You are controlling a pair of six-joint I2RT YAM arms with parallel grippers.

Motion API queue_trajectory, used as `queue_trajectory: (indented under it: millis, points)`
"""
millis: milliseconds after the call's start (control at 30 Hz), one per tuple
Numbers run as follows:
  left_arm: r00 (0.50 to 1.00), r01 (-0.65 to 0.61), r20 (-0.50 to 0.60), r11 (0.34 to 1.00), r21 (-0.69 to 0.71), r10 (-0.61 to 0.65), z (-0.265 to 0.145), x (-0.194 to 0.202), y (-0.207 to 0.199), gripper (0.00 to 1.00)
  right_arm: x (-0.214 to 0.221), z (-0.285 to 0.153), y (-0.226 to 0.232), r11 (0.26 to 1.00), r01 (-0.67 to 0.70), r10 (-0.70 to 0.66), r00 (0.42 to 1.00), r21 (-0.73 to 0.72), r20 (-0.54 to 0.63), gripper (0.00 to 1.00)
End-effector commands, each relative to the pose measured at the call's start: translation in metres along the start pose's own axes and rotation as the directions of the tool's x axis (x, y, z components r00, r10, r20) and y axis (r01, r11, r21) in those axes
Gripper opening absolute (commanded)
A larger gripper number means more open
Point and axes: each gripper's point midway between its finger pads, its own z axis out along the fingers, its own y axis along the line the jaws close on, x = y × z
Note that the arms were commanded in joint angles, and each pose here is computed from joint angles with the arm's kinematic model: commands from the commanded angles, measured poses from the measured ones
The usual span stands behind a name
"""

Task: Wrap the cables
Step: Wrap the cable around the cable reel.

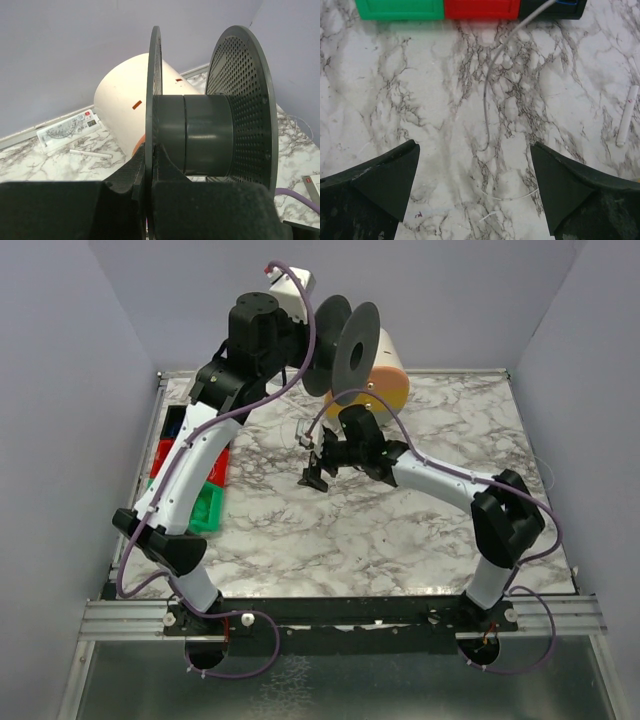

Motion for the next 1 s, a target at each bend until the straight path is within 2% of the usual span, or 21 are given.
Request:
queue_trajectory:
  millis: [0,133,200,233,267,300,333,400,600,767,867,900,933,967]
  points:
    - [0.987,0.050,0.152,0.998,0.034,-0.054,-0.026,-0.050,-0.002,0.00,-0.011,0.004,-0.023,0.997,0.009,-0.010,1.000,0.075,0.009,0.98]
    - [0.986,0.082,0.143,0.995,0.059,-0.090,-0.024,-0.049,0.002,0.00,-0.014,0.016,-0.024,1.000,-0.012,0.012,1.000,0.027,0.002,0.90]
    - [0.983,0.103,0.143,0.992,0.068,-0.112,-0.025,-0.049,0.007,0.00,-0.014,0.023,-0.019,1.000,-0.019,0.019,1.000,-0.021,0.002,0.78]
    - [0.982,0.113,0.143,0.991,0.069,-0.122,-0.025,-0.049,0.010,0.00,-0.015,0.025,-0.018,0.999,-0.019,0.019,1.000,-0.043,0.002,0.69]
    - [0.981,0.121,0.144,0.990,0.069,-0.130,-0.026,-0.050,0.013,0.00,-0.014,0.027,-0.014,0.997,-0.023,0.023,1.000,-0.068,-0.005,0.54]
    - [0.980,0.130,0.146,0.989,0.065,-0.138,-0.027,-0.050,0.017,0.00,-0.013,0.028,-0.010,0.996,-0.027,0.026,1.000,-0.089,-0.009,0.33]
    - [0.978,0.141,0.149,0.988,0.062,-0.149,-0.028,-0.051,0.021,0.00,-0.010,0.028,-0.007,0.994,-0.029,0.027,0.999,-0.106,-0.018,0.19]
    - [0.973,0.164,0.155,0.984,0.063,-0.172,-0.031,-0.052,0.029,0.00,-0.005,0.024,-0.001,0.993,-0.018,0.015,1.000,-0.115,-0.023,0.02]
    - [0.963,0.192,0.177,0.979,0.069,-0.201,-0.039,-0.060,0.041,0.00,0.006,-0.004,-0.001,0.999,-0.029,0.029,0.999,0.028,-0.020,0.00]
    - [0.960,0.199,0.185,0.977,0.072,-0.209,-0.043,-0.062,0.041,0.00,0.013,-0.019,-0.023,0.978,-0.023,0.029,0.999,0.208,-0.024,0.01]
    - [0.959,0.206,0.177,0.974,0.091,-0.219,-0.043,-0.058,0.038,0.00,0.014,-0.020,-0.029,0.971,-0.005,0.013,0.999,0.238,-0.031,0.00]
    - [0.959,0.212,0.172,0.972,0.105,-0.228,-0.043,-0.056,0.035,0.00,0.013,-0.017,-0.028,0.976,0.005,0.001,1.000,0.218,-0.027,0.02]
    - [0.958,0.215,0.165,0.969,0.124,-0.234,-0.043,-0.054,0.032,0.00,0.010,-0.014,-0.026,0.981,0.010,-0.007,1.000,0.194,-0.016,0.08]
    - [0.958,0.218,0.160,0.966,0.142,-0.240,-0.042,-0.052,0.029,0.00,0.008,-0.010,-0.023,0.986,0.010,-0.008,1.000,0.168,-0.009,0.19]
